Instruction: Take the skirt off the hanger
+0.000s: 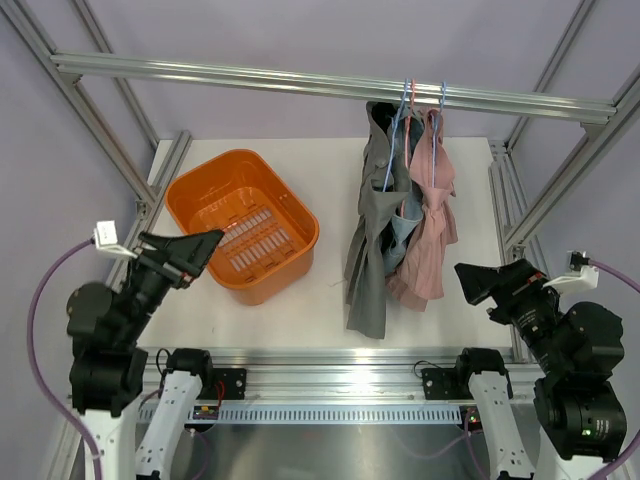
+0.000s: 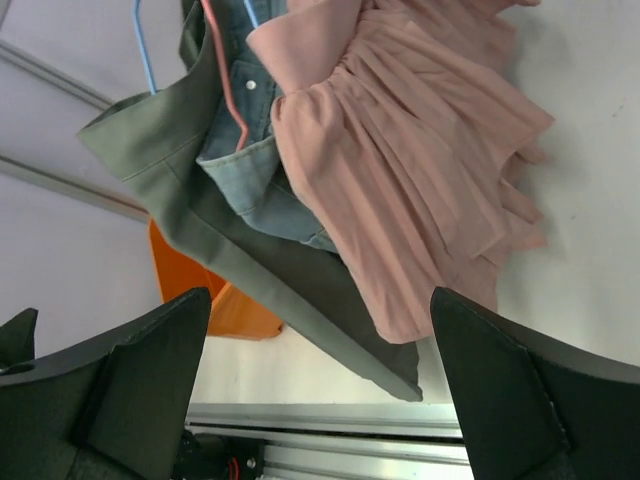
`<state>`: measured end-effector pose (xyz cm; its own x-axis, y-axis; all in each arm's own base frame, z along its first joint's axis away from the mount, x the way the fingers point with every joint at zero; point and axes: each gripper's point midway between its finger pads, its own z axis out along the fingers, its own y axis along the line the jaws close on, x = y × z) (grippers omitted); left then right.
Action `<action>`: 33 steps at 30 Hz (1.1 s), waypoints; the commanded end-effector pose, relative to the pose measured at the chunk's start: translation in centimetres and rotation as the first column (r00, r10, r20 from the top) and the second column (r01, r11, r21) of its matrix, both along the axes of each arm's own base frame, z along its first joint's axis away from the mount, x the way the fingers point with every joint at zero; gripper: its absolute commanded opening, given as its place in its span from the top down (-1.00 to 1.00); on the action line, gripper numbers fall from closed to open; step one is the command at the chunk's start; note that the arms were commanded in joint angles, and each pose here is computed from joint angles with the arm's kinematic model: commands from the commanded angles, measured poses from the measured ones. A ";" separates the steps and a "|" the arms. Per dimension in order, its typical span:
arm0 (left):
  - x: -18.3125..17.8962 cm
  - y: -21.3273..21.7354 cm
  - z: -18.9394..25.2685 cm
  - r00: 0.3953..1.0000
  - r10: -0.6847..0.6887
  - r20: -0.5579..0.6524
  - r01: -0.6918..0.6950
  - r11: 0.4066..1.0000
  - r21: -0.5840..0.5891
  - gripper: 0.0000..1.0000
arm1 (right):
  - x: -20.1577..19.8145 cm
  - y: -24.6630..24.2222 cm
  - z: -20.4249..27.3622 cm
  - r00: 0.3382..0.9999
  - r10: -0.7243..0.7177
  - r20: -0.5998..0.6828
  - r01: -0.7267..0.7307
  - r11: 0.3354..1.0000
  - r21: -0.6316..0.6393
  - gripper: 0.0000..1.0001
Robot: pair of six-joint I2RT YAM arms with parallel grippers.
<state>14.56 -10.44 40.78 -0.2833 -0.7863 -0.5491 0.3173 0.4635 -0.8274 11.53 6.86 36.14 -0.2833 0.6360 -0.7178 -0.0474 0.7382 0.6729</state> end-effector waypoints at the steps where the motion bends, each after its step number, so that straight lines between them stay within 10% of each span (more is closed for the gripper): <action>1: 0.7 -0.7 -0.2 0.998 -0.046 -0.048 0.051 0.993 0.111 -0.98 | 0.6 -1.6 -0.2 0.997 -0.072 -0.022 0.070 0.995 -0.072 -0.99; 11: 6.3 -1.3 6.8 0.998 -0.029 -0.047 0.039 0.976 0.214 -0.76 | 2.5 -1.2 1.6 1.000 -0.013 0.021 0.016 0.992 -0.129 -0.99; 33: 13.7 -22.3 11.7 0.982 -0.168 0.084 0.111 0.879 0.463 -0.59 | 1.5 -0.2 1.2 0.997 0.054 0.057 -0.045 0.988 -0.147 -0.99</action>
<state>26.76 -32.78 49.50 -0.3942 -0.3604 -0.8454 0.4757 0.7070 -0.5232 13.25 6.40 36.81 -0.2844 0.5310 -0.7982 -0.0841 0.8156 0.5725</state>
